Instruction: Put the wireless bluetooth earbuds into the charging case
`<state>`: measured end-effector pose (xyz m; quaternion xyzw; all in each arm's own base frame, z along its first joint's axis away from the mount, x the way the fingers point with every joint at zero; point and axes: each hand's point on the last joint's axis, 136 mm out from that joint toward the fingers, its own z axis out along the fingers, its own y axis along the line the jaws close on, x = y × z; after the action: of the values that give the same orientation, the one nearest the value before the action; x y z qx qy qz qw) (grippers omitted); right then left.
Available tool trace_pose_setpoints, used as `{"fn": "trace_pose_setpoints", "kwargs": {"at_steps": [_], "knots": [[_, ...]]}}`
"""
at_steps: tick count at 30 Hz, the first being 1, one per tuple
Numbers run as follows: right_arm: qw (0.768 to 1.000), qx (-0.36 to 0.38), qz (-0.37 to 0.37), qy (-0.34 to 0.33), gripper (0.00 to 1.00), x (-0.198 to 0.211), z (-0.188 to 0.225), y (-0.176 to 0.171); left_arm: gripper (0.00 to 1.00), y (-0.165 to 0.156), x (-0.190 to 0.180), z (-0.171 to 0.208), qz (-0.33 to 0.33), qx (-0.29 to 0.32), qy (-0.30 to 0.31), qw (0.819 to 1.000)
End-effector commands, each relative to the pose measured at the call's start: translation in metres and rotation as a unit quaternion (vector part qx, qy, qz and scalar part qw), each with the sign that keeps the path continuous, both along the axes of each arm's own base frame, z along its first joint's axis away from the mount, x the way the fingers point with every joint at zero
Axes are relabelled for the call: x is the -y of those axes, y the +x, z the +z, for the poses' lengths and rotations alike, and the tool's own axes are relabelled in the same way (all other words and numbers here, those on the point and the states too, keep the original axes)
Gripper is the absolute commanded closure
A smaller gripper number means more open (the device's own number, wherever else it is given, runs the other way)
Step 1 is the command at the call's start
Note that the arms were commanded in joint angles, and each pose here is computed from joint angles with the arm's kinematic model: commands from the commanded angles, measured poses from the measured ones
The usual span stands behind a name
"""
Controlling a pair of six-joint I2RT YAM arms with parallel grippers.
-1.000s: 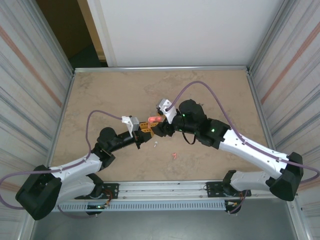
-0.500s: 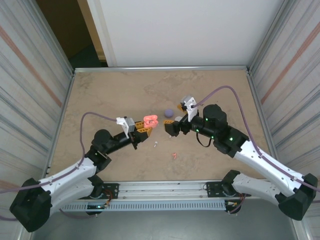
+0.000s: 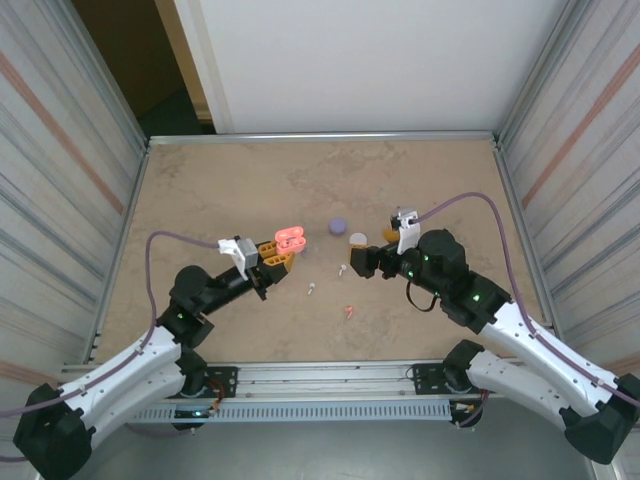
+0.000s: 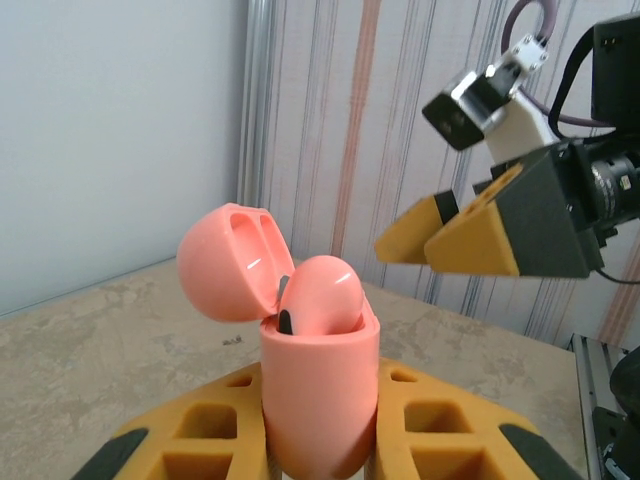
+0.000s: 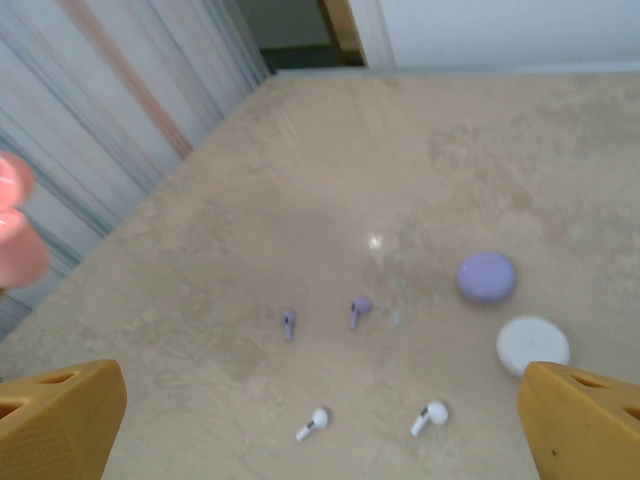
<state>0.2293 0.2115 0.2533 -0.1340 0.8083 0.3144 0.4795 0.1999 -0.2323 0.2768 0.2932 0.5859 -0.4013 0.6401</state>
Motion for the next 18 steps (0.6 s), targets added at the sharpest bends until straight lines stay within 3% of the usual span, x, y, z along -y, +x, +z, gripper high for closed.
{"fn": "trace_pose_setpoints", "kwargs": {"at_steps": [1,10,18], "knots": [[0.996,-0.079,-0.05,-0.009,0.01,0.013,-0.037,0.002,1.0,-0.002,-0.002,0.005,0.005,0.019,0.002,1.0],[0.976,-0.209,-0.042,-0.038,0.0,0.003,-0.099,-0.014,1.0,-0.003,-0.001,0.008,0.001,0.026,0.004,1.0],[0.946,-0.313,-0.062,-0.061,0.16,0.002,-0.147,-0.028,1.0,-0.003,0.001,0.004,-0.001,0.028,0.007,1.0]]}}
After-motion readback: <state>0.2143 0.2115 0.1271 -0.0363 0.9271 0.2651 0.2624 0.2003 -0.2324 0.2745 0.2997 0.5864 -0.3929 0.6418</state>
